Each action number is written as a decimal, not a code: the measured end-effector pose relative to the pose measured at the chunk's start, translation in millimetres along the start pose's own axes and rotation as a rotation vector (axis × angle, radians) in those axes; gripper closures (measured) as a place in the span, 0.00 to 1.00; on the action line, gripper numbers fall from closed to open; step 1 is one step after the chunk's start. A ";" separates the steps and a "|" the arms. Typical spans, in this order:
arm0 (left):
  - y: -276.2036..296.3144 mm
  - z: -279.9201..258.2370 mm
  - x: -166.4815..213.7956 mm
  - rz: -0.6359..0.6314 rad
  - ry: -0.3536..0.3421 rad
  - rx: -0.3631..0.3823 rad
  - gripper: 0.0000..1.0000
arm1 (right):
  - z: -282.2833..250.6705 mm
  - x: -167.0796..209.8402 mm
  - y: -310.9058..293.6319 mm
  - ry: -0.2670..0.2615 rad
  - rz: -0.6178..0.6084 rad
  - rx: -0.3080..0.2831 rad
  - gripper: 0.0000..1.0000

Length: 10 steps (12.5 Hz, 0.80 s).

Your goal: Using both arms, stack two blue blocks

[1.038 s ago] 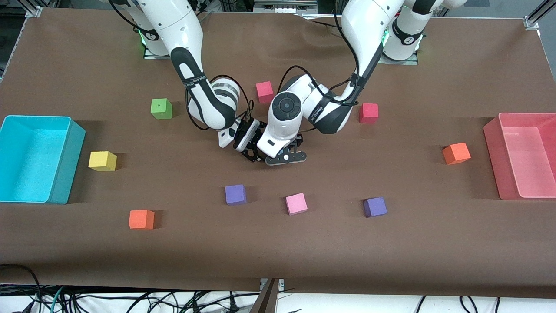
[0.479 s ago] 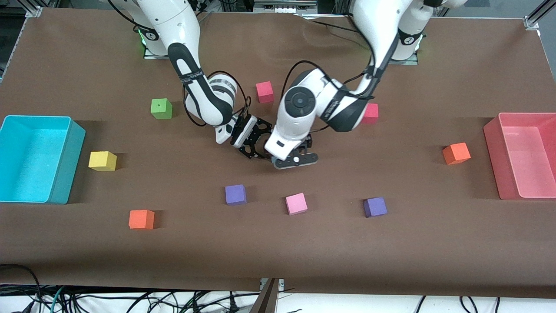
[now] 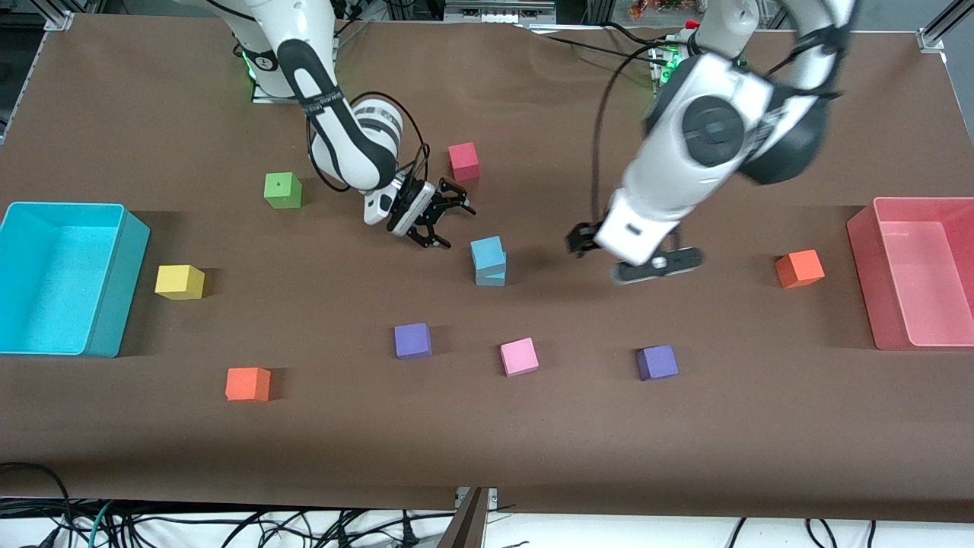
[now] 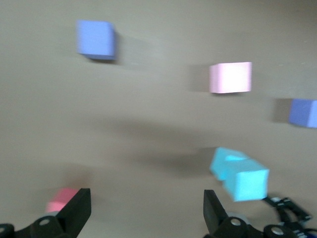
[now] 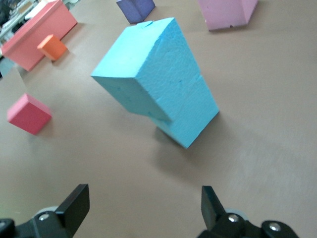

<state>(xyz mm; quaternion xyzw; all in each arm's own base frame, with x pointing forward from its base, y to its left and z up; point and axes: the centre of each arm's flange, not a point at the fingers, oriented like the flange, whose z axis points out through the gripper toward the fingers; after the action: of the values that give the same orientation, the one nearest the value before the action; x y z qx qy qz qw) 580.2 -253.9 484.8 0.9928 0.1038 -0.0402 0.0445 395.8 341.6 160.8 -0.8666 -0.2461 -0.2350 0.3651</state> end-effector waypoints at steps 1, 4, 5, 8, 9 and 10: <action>-37.9 -21.5 -0.1 0.036 -0.015 0.007 0.00 | -7.1 2.1 -4.2 -0.011 0.059 0.008 0.00; -128.2 -80.8 -13.7 0.128 -0.048 0.037 0.00 | -19.1 19.5 -15.4 -0.065 0.214 0.061 0.00; -147.4 -94.5 -19.0 0.155 -0.040 0.066 0.00 | -21.9 27.6 -15.8 -0.096 0.247 0.089 0.00; -177.7 -110.4 -23.2 0.190 -0.036 0.089 0.00 | -39.0 50.5 -1.0 -0.207 0.299 0.102 0.00; -180.7 -110.0 -22.2 0.192 -0.034 0.100 0.00 | -44.7 55.3 4.9 -0.254 0.304 0.099 0.00; -181.3 -109.0 -22.0 0.195 -0.035 0.106 0.00 | -50.5 59.6 10.7 -0.307 0.303 0.087 0.00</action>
<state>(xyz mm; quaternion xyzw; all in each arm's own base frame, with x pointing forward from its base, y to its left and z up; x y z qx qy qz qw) 528.5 -71.1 580.5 0.9983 0.0037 -0.0586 -0.0026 436.5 312.5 221.7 -0.9026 -0.1756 -0.0320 0.3917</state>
